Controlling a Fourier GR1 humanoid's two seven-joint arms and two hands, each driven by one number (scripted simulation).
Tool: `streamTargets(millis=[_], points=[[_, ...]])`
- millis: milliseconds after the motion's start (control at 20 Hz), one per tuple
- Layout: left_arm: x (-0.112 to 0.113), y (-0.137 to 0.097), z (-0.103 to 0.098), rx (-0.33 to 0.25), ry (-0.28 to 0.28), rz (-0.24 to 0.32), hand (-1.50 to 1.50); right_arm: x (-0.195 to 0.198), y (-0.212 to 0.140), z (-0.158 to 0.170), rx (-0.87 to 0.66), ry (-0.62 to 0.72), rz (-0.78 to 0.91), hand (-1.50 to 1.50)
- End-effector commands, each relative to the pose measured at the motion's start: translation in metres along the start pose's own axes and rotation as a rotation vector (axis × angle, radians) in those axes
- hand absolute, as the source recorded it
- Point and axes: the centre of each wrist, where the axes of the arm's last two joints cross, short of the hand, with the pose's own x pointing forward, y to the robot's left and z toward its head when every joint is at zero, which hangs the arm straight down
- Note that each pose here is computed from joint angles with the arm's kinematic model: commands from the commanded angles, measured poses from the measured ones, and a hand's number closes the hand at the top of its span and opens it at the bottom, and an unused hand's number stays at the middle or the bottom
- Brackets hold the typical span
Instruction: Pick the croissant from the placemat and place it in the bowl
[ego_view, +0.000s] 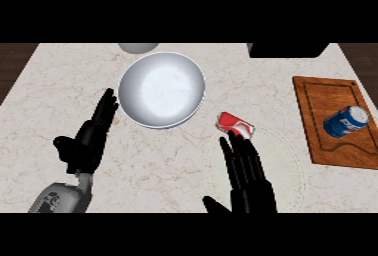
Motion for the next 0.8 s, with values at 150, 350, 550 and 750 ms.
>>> streamTargets(millis=[150, 350, 550, 750], points=[[0.001, -0.019, 0.008, -0.019, -0.009, -0.004, 0.0, 0.035, -0.016, -0.008, 0.128, 0.235, 0.122, -1.5], [-0.001, 0.006, -0.006, -0.024, -0.02, -0.006, 0.0, 0.043, -0.004, -0.014, 0.218, 0.343, 0.175, -1.5], [0.011, -0.008, -0.004, -0.01, -0.001, 0.016, 0.0, 0.031, 0.002, -0.028, 0.288, 0.424, 0.205, -1.5], [0.011, -0.009, 0.015, -0.017, 0.005, 0.009, 0.0, 0.005, -0.006, -0.028, 0.304, 0.444, 0.187, -1.5]])
